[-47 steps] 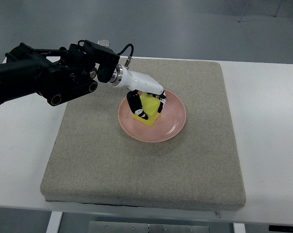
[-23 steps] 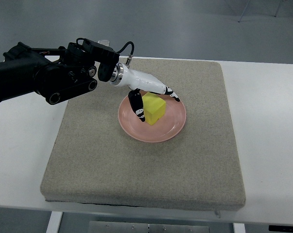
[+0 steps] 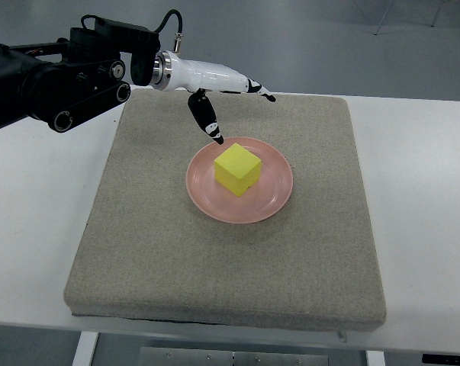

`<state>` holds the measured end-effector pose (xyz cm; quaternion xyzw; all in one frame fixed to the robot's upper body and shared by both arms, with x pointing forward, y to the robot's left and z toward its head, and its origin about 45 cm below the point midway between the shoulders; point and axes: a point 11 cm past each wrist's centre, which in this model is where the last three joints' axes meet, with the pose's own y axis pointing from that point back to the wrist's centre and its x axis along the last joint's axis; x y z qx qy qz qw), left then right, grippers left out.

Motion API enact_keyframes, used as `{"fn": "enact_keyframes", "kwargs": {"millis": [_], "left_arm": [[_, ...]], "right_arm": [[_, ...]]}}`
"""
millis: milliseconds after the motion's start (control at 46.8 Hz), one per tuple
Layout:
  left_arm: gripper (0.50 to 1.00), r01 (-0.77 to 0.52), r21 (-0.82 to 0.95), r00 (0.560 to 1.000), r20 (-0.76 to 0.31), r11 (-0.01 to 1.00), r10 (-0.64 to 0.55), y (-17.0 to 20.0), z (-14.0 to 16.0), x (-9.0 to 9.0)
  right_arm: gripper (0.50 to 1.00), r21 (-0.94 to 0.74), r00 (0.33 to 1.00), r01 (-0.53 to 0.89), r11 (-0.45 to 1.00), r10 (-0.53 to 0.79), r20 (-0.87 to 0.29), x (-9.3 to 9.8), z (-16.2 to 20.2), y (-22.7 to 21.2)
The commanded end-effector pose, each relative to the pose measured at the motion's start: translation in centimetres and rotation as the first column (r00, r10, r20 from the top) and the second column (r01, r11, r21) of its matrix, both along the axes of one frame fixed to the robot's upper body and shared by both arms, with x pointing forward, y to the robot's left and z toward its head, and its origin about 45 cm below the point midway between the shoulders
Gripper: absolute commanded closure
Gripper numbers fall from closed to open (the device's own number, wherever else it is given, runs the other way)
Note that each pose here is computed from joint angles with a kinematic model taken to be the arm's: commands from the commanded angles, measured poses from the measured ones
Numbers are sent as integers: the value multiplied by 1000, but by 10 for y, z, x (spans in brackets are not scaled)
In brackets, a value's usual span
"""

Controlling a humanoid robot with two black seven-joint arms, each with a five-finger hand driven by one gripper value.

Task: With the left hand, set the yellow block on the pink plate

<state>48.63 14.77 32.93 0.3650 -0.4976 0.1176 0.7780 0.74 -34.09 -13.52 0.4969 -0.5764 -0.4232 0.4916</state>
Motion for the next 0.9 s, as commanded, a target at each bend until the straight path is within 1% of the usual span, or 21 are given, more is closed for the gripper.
{"fn": "enact_keyframes", "kwargs": {"millis": [0, 171, 278, 406, 578, 749, 877], "left_arm": [[523, -75, -3, 997, 17, 997, 75, 21, -7, 12], [525, -201, -23, 973, 112, 979, 202, 61, -16, 30], [525, -271, -33, 949, 156, 962, 273, 86, -26, 35], [525, -346, -48, 920, 178, 937, 349, 108, -39, 39], [525, -445, -138, 878, 127, 885, 461, 126, -57, 39], [512, -491, -219, 850, 94, 843, 519, 135, -63, 37], [510, -541, -320, 806, 67, 777, 589, 144, -72, 34]], "right_arm": [[576, 0, 1000, 0, 1000, 0, 0, 0, 0, 0], [576, 0, 1000, 0, 1000, 0, 0, 0, 0, 0], [576, 0, 1000, 0, 1000, 0, 0, 0, 0, 0], [576, 0, 1000, 0, 1000, 0, 0, 0, 0, 0], [576, 0, 1000, 0, 1000, 0, 0, 0, 0, 0], [576, 0, 1000, 0, 1000, 0, 0, 0, 0, 0], [576, 0, 1000, 0, 1000, 0, 0, 0, 0, 0]]}}
